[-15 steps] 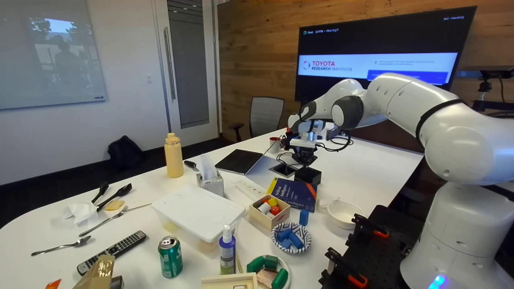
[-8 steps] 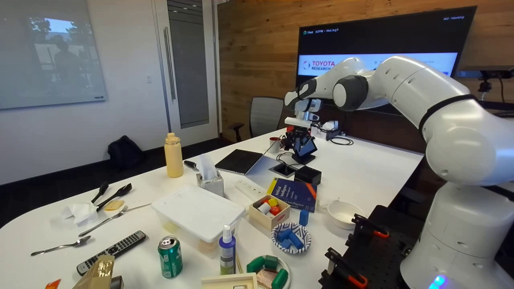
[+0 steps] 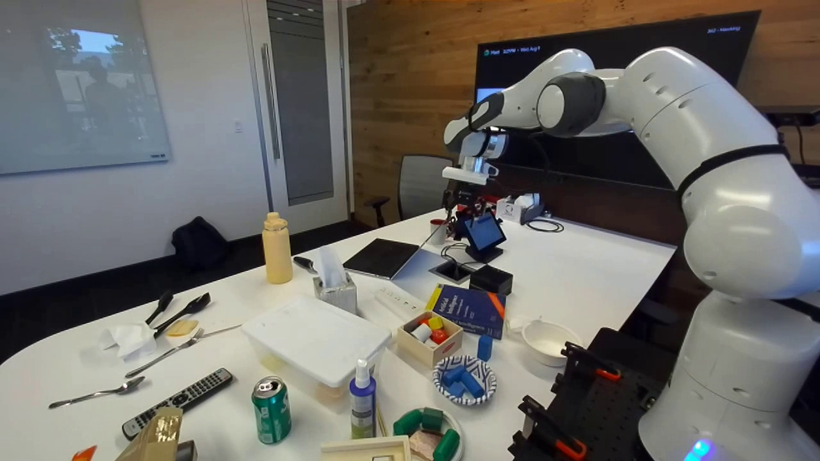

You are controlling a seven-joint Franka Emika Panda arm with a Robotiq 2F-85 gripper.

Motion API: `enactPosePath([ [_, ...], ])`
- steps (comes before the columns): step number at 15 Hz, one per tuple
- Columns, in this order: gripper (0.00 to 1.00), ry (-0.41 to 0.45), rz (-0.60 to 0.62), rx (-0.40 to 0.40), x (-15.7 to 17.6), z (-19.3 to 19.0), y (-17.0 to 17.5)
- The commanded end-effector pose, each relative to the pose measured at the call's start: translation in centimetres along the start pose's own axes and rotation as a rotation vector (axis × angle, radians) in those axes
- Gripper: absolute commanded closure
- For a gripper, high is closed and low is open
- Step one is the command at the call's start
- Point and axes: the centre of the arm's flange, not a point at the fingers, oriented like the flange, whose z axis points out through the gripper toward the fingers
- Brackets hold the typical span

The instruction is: Press a button on the black device

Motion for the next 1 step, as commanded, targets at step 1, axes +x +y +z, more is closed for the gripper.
enactPosePath([
  [1,0.0,-0.013,-0.026,-0.028,-6.84,-0.73,1.63],
])
